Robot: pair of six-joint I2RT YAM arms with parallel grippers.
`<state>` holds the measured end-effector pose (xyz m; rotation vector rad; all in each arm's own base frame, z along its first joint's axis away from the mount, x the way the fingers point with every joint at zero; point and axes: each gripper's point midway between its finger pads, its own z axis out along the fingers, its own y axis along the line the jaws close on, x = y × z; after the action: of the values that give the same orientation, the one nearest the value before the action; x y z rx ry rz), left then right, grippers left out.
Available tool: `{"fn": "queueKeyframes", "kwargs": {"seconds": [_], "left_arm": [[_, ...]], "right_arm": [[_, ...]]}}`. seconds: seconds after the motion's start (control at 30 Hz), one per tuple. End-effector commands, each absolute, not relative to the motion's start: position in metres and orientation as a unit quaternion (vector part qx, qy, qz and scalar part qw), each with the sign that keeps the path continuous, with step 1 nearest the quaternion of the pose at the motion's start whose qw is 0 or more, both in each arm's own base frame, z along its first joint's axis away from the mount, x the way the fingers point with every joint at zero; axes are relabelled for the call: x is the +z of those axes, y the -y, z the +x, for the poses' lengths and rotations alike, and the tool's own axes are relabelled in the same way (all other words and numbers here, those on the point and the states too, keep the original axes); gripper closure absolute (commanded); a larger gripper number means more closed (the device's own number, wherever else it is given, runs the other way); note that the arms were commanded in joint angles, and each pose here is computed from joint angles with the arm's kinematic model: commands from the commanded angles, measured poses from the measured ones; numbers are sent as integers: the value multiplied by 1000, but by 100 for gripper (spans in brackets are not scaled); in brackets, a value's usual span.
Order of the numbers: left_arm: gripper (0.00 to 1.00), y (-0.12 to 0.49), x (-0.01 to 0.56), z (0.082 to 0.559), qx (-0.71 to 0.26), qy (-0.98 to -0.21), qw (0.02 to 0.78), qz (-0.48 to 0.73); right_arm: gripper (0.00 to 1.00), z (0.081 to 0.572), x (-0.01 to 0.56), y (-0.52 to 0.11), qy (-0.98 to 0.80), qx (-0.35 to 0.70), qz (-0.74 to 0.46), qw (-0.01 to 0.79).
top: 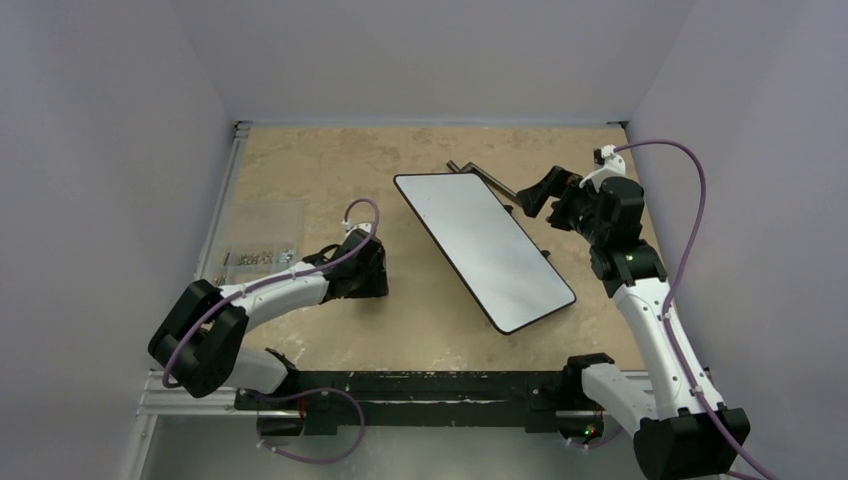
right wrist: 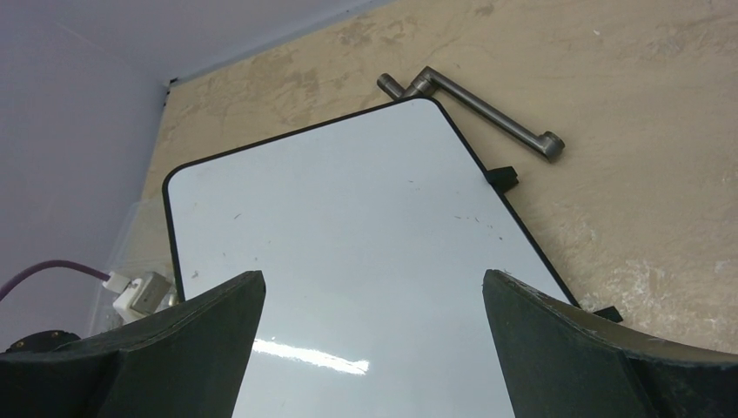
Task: Write a sentence on the whiteboard
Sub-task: Pick up the whiteboard marker from the center of the board.
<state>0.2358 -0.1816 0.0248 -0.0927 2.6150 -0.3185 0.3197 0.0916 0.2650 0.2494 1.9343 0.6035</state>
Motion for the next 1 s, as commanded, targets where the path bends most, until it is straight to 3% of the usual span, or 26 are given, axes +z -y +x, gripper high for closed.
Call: {"fn": "queueKeyframes", "kwargs": {"seconds": [0.0, 0.1, 0.23, 0.43, 0.7, 0.77, 0.9, 0.97], "left_arm": [[43, 182, 35, 243, -115, -954, 273, -44], [28, 176, 43, 242, -103, -953, 282, -41], [26, 171, 50, 244, -93, -950, 295, -35], [44, 178, 37, 245, -87, -955, 283, -12], [57, 186, 18, 246, -71, -962, 264, 4], [64, 187, 14, 246, -67, -964, 259, 7], [99, 186, 11, 246, -60, -966, 252, 8], [100, 184, 13, 245, -58, -966, 253, 3]], "right_arm": [[1, 322, 270, -89, -803, 243, 100, 535], [1, 323, 269, -90, -804, 246, 99, 533], [1, 323, 267, -91, -804, 248, 100, 530], [1, 322, 266, -91, -806, 248, 99, 528], [1, 320, 264, -87, -809, 235, 99, 529], [1, 321, 262, -86, -811, 231, 100, 529], [1, 323, 252, -81, -819, 217, 107, 521], [1, 325, 241, -77, -827, 202, 116, 512]]}}
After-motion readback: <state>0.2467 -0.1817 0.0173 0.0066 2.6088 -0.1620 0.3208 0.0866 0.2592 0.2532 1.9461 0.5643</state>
